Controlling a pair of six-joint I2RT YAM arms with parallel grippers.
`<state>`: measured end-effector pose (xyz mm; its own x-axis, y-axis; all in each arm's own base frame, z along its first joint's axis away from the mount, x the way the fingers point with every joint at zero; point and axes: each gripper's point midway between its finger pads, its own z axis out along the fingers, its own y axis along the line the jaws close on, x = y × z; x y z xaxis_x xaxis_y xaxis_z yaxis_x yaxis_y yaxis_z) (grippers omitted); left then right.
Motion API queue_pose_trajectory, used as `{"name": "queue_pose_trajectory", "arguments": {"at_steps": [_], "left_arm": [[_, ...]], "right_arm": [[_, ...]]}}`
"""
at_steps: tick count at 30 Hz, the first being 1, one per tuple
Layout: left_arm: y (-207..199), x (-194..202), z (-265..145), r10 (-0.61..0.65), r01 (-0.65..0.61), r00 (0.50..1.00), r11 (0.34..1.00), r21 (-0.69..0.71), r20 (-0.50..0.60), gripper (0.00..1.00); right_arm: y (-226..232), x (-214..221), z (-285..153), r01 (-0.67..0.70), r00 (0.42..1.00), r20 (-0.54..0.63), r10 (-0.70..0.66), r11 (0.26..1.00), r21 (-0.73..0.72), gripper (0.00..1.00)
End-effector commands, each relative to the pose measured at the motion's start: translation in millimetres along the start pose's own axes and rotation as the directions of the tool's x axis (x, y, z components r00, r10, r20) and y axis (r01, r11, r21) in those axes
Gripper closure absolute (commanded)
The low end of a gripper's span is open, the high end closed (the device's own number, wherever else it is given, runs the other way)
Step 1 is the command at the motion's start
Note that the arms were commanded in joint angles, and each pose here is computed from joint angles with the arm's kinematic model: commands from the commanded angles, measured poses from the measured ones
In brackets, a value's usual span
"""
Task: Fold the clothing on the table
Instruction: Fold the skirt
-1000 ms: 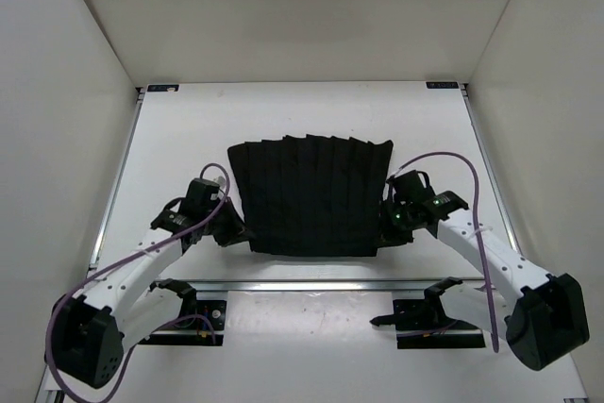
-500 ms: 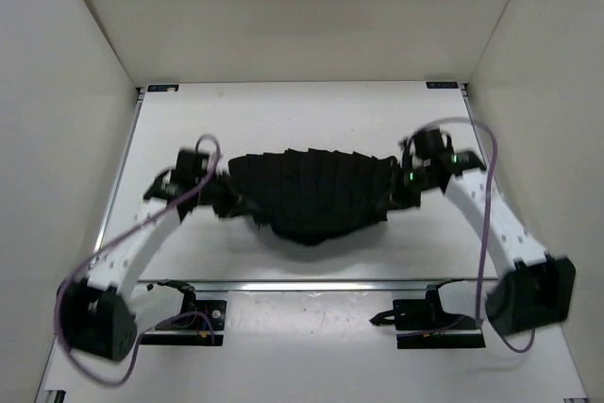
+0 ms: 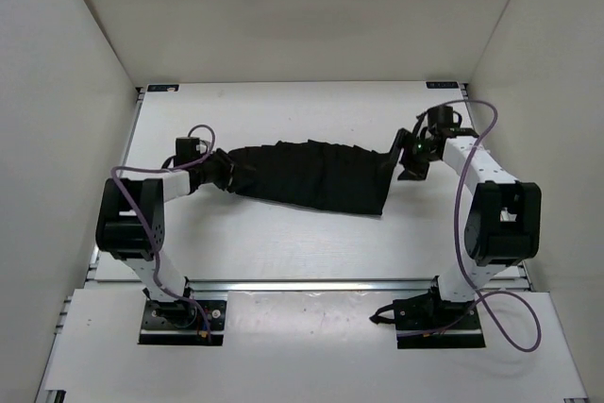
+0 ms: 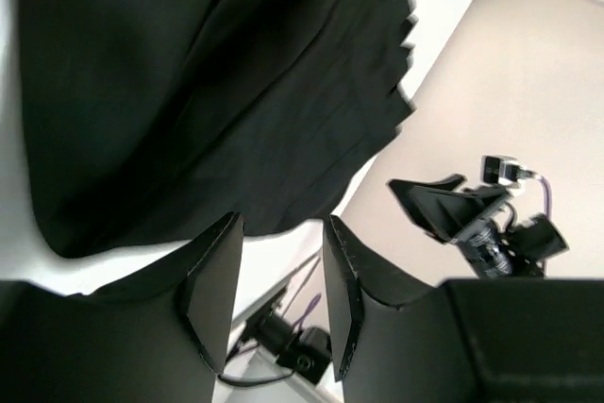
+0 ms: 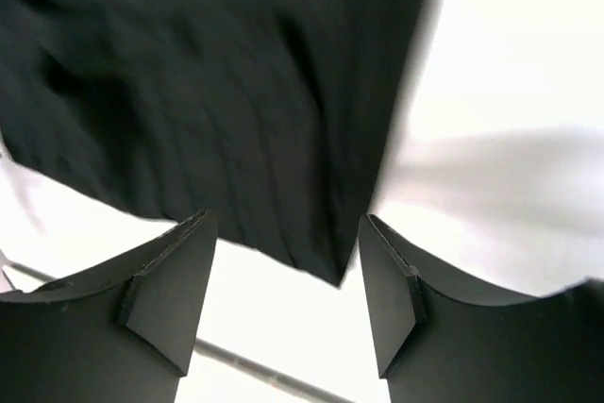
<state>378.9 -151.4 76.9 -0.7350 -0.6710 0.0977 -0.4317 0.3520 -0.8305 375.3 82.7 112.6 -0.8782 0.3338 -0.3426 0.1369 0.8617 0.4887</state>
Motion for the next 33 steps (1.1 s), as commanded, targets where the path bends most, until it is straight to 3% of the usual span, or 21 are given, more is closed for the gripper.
{"name": "queue_pose_trajectory", "arguments": {"at_steps": [1, 3, 8, 10, 17, 18, 19, 20, 21, 22, 28, 31, 33], "left_arm": [[-34, 2, -28, 0.12, -0.127, 0.99, 0.988, 0.092, 0.077, 0.5], [-7, 4, -28, 0.104, -0.102, 0.992, 0.994, -0.03, 0.072, 0.5], [29, -17, -32, 0.222, -0.172, 0.965, 0.937, -0.303, 0.139, 0.47], [37, -21, -32, 0.248, -0.18, 0.958, 0.912, -0.368, 0.146, 0.47], [78, -21, -21, 0.268, -0.186, 0.96, 0.836, -0.516, 0.087, 0.45], [81, -17, -18, 0.261, -0.187, 0.962, 0.838, -0.512, 0.076, 0.45], [81, -15, -11, 0.268, -0.199, 0.961, 0.839, -0.507, 0.066, 0.47], [87, -14, -6, 0.268, -0.202, 0.962, 0.836, -0.511, 0.057, 0.55], [84, -6, 2, 0.267, -0.223, 0.963, 0.841, -0.493, 0.02, 0.85], [82, 1, 11, 0.271, -0.244, 0.962, 0.847, -0.472, -0.011, 1.0], [48, 77, 43, 0.337, -0.363, 0.932, 0.86, -0.358, -0.136, 1.0], [37, 102, 53, 0.31, -0.335, 0.942, 0.895, -0.296, -0.127, 1.0], [32, 112, 61, 0.312, -0.336, 0.941, 0.902, -0.27, -0.127, 1.0]], "right_arm": [[-4, 7, -9, -0.02, 0.998, 0.056, 0.021, 0.999, -0.03, 0.41], [-18, 31, -2, -0.053, 0.998, 0.025, 0.053, 0.999, -0.008, 0.41], [-25, 68, 15, -0.114, 0.993, -0.02, 0.114, 0.993, 0.001, 0.39], [-24, 80, 23, -0.129, 0.991, -0.037, 0.128, 0.992, -0.007, 0.34], [-9, 96, 51, -0.124, 0.986, -0.118, 0.116, 0.99, -0.066, 0.35], [-9, 99, 55, -0.121, 0.985, -0.134, 0.111, 0.99, -0.074, 0.38], [-12, 104, 59, -0.117, 0.983, -0.15, 0.106, 0.991, -0.069, 0.6], [-14, 107, 59, -0.126, 0.979, -0.17, 0.112, 0.989, -0.072, 0.95], [-15, 106, 58, -0.132, 0.978, -0.173, 0.117, 0.988, -0.078, 1.0], [-27, 101, 55, -0.131, 0.979, -0.162, 0.12, 0.99, -0.061, 1.0], [-96, 56, 0, -0.073, 0.994, -0.065, 0.085, 0.982, 0.175, 1.0], [-95, 25, -29, -0.015, 1.0, -0.009, 0.018, 0.968, 0.252, 1.0], [-67, -5, -44, 0.058, 0.996, 0.045, -0.072, 0.964, 0.258, 1.0]]}}
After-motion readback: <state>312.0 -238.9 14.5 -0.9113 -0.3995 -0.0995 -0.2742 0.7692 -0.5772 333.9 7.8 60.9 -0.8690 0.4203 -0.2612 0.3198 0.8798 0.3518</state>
